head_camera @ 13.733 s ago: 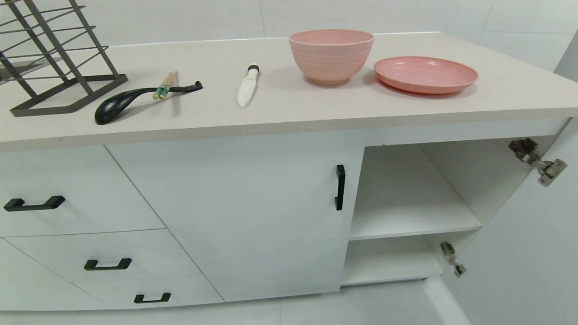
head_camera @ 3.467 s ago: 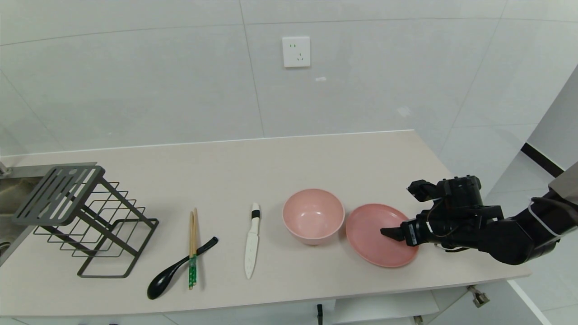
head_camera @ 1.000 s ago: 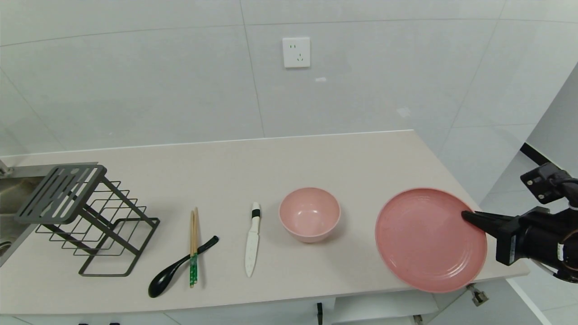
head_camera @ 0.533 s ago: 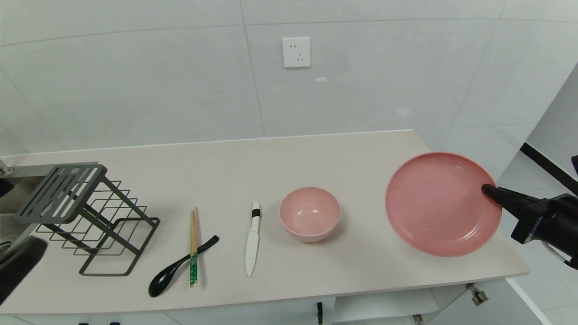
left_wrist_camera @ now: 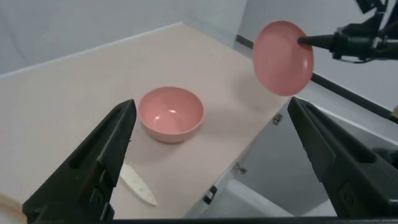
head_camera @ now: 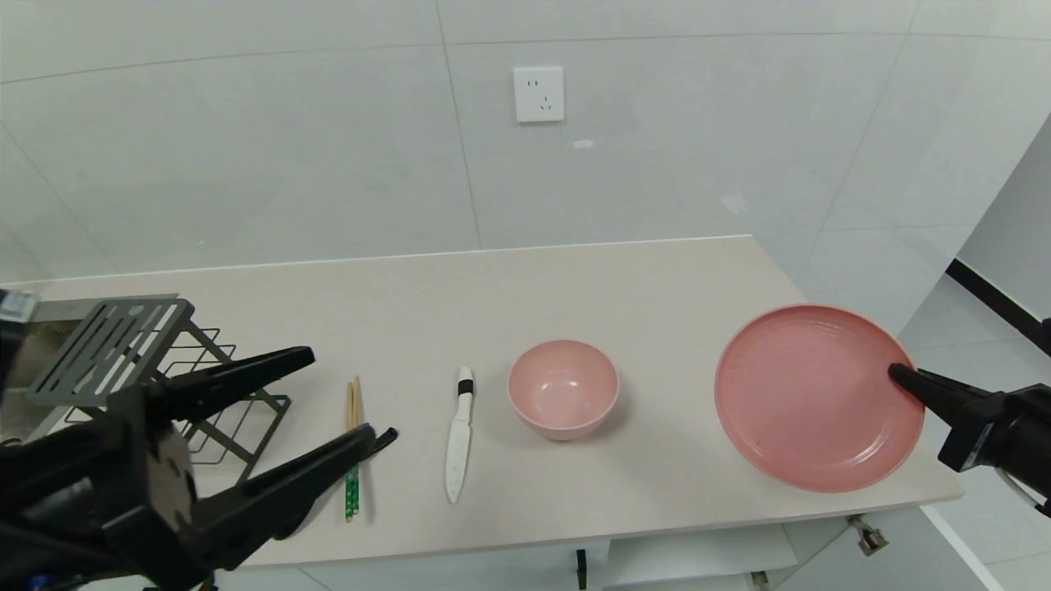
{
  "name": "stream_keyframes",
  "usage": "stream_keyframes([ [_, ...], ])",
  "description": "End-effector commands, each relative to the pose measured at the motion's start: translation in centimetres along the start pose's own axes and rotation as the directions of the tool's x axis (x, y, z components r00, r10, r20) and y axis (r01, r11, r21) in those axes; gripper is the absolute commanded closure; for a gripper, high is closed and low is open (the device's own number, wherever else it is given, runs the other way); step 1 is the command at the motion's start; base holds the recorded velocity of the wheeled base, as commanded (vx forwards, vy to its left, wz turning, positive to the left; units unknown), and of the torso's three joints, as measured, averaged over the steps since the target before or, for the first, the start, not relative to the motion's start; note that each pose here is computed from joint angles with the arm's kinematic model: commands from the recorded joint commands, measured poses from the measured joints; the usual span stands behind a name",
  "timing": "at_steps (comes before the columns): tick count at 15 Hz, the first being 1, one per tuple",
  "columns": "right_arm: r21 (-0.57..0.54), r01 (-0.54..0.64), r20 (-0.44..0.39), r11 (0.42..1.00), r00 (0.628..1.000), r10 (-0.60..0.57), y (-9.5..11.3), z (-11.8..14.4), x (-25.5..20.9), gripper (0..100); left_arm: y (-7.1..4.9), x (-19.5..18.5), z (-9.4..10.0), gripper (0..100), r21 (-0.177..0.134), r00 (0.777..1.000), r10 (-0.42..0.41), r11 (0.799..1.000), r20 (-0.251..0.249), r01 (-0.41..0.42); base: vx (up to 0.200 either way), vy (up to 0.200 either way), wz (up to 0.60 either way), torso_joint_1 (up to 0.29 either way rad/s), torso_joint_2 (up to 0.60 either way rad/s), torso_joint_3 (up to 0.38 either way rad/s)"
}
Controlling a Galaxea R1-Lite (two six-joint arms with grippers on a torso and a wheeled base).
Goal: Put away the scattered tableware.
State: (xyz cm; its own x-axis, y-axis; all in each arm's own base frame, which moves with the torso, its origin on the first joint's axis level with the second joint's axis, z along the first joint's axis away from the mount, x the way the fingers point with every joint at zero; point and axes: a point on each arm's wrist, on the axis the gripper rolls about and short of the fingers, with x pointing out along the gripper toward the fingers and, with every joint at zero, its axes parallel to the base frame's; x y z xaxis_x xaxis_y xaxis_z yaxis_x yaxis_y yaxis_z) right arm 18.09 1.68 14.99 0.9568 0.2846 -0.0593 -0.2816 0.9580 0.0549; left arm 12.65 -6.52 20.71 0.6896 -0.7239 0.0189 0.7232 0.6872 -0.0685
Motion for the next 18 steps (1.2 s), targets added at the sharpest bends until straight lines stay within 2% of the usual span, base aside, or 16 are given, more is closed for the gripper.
stream_keyframes([
  [1,0.006,0.002,-0.027,1.000,1.000,-0.001,-0.1,-0.6,0.1,100,0.9,3.5,-1.4,0,-0.047,0.994,-0.031,0.999,-0.107,0.026,0.000,0.000,0.00,0.000,0.00,0.000],
  [2,0.007,0.000,-0.033,1.000,0.999,0.000,0.0,-0.7,0.0,100,1.3,4.4,-1.6,0,-0.056,0.992,-0.029,0.998,-0.126,0.022,0.000,0.000,0.00,0.000,0.00,0.000],
  [4,-0.003,-0.003,0.007,1.000,1.000,0.003,0.1,-0.3,-0.3,100,2.2,6.9,-2.3,0,-0.098,0.987,-0.028,0.995,-0.158,0.013,0.000,0.000,0.00,0.000,0.00,0.000],
  [6,-0.018,-0.009,0.054,1.000,0.998,0.010,0.4,0.4,-1.2,100,3.0,8.7,-2.8,0,-0.089,0.989,-0.022,0.996,-0.149,0.009,0.000,0.000,0.00,0.000,0.00,0.000],
  [8,-0.029,-0.009,0.072,1.000,0.997,0.011,0.6,0.4,-2.2,100,3.8,10.4,-3.4,0,-0.088,0.986,0.028,0.995,-0.163,-0.043,0.000,0.000,0.00,0.000,0.00,0.000],
  [10,-0.029,-0.011,0.048,1.000,0.999,0.013,0.9,-0.5,-3.4,100,5.1,12.8,-5.6,0,-0.114,0.963,0.129,0.981,-0.237,-0.160,0.000,0.000,0.00,0.000,0.00,0.000],
  [13,-0.029,-0.011,0.051,1.000,0.999,0.013,1.0,-0.8,-4.3,100,6.2,14.9,-7.9,0,-0.120,0.936,0.185,0.966,-0.300,-0.229,0.000,0.000,0.00,0.000,0.00,0.000],
  [18,-0.024,-0.011,0.021,1.000,1.000,0.011,0.8,-1.0,-3.3,100,6.4,16.0,-9.3,0,-0.119,0.922,0.177,0.966,-0.343,-0.230,0.000,0.000,0.00,0.000,0.00,0.000],
])
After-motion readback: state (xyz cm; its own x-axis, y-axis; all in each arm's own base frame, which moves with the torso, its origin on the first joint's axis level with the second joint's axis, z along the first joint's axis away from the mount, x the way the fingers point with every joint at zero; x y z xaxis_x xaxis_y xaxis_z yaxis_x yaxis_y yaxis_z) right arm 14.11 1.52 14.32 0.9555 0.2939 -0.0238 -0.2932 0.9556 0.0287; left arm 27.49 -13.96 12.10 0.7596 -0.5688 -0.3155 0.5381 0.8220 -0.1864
